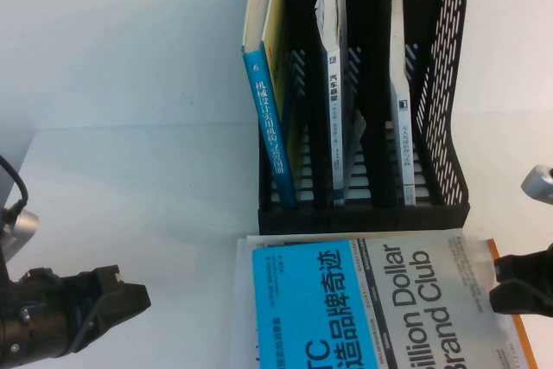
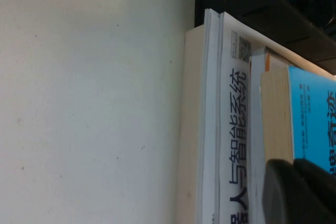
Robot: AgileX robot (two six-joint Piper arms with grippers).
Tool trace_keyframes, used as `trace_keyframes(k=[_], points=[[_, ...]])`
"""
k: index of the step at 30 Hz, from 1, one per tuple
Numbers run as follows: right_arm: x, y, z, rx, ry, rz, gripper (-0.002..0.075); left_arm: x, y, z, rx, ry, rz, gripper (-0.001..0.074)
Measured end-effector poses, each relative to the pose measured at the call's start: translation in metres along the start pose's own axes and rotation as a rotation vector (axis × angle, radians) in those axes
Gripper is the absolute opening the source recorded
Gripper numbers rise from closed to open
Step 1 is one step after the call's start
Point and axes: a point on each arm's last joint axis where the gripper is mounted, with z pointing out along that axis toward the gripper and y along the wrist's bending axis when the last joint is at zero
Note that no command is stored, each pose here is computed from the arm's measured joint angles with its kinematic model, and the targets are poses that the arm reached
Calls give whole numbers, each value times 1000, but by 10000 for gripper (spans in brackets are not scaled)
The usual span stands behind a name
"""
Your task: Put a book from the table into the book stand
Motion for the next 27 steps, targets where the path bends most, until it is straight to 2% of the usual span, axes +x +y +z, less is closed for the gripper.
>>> trace_keyframes(k=[7, 27], points=[[0, 5, 7, -83, 34, 11, -3, 0, 0, 0, -1, -1, 3, -2], [1, 8, 18, -168, 103, 34, -3, -2, 12, 15, -37, 55, -80, -2]])
